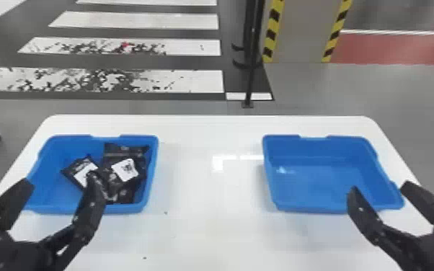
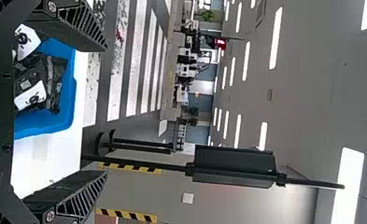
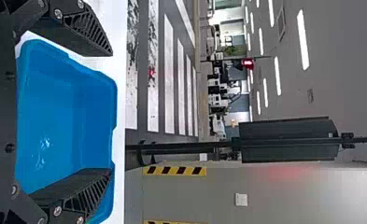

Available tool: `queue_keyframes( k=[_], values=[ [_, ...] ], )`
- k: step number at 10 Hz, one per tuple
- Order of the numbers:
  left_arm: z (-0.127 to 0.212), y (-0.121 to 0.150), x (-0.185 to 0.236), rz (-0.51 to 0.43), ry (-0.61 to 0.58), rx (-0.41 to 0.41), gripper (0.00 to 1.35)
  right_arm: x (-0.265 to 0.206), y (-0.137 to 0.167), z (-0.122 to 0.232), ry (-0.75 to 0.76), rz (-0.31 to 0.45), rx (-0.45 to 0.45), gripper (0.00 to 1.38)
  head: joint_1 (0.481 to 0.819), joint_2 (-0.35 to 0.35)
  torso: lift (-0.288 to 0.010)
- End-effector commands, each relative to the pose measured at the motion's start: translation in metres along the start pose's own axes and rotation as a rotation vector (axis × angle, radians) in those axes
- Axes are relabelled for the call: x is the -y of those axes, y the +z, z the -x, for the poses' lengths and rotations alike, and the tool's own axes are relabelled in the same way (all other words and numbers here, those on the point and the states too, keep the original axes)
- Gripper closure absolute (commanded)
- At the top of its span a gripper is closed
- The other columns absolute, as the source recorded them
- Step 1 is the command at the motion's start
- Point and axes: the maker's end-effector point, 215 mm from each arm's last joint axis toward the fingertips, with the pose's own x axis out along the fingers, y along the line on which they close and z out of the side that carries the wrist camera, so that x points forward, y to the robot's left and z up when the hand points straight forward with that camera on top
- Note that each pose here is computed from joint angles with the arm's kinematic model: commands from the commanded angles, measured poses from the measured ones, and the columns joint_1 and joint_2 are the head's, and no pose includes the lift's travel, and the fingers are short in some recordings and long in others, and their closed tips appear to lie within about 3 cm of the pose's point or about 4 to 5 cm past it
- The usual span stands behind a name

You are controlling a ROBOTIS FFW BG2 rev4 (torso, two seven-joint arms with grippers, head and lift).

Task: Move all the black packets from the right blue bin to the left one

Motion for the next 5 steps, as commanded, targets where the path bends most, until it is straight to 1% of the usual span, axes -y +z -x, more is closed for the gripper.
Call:
queue_keyframes(
  k=[1, 5],
  values=[
    [-0.0009, 0.0014, 0.0012, 0.001, -0.004, 0.005, 0.09, -0.0023, 0.001, -0.0012, 0.005, -0.003, 0.004, 0.15, 0.695, -0.021, -0.14],
    [-0.0008, 0.0014, 0.0013, 0.002, -0.004, 0.005, 0.09, -0.0042, 0.0038, -0.0009, 0.008, -0.003, 0.009, 0.15, 0.695, -0.017, -0.14]
  ],
)
